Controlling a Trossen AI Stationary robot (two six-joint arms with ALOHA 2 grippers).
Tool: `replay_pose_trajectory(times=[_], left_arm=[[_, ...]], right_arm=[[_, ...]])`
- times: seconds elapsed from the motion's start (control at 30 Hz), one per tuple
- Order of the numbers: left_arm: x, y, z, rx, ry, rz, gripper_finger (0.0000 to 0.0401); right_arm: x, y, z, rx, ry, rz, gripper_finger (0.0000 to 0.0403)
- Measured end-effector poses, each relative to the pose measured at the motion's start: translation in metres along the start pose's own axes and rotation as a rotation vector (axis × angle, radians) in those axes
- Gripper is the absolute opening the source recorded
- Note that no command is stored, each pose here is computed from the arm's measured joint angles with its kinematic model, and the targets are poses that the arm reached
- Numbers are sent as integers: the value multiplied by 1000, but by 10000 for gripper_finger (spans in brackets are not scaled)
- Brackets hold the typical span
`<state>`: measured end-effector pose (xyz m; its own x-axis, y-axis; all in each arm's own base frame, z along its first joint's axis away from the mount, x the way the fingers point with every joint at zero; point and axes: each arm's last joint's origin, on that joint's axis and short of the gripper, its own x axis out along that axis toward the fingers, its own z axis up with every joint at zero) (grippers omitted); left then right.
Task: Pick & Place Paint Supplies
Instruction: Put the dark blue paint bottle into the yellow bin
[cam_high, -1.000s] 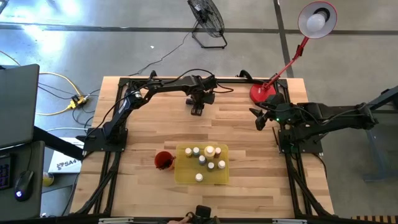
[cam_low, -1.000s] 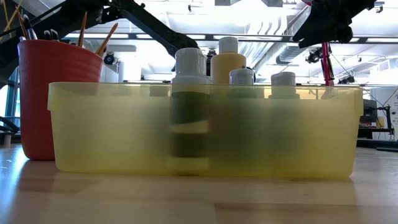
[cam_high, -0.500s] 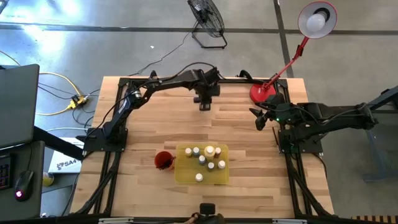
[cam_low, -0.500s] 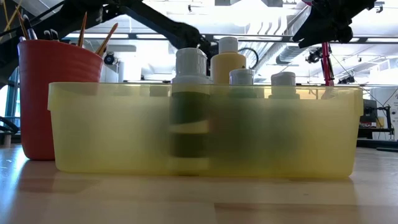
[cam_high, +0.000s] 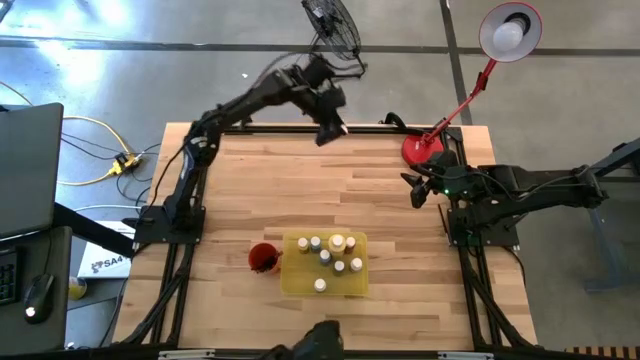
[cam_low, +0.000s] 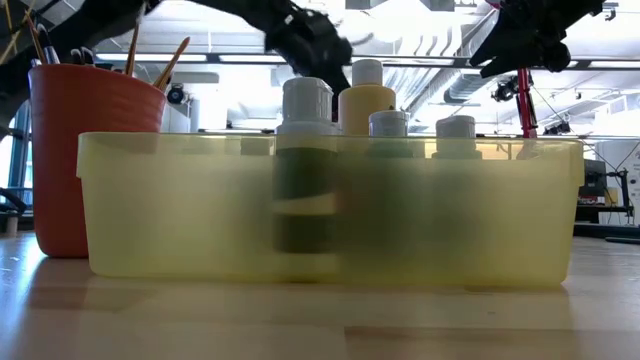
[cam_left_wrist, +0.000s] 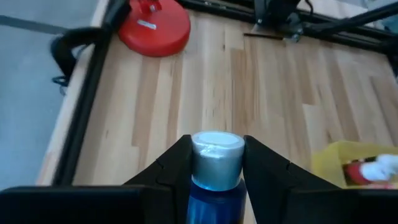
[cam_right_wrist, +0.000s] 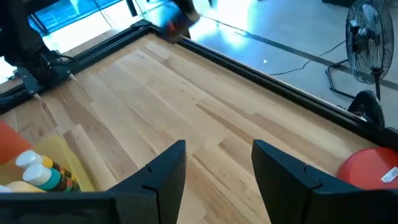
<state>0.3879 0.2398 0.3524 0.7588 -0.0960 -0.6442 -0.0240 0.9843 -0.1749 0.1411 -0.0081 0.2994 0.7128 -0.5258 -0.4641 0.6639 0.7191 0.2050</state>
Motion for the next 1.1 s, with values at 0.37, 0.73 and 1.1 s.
replay_pose_trajectory(times=[0.37,0.73,1.1], left_arm=[[-64,-78,24,192,-93,-89,115],[-66,-144,-12,155,-19,23,108],[-92,-199,-71,-4,-330,200,108]], right_arm=[[0,-2,2,11,-50,-62,174],[0,-2,2,10,-50,-62,174],[0,-2,2,-1,-50,-63,174]])
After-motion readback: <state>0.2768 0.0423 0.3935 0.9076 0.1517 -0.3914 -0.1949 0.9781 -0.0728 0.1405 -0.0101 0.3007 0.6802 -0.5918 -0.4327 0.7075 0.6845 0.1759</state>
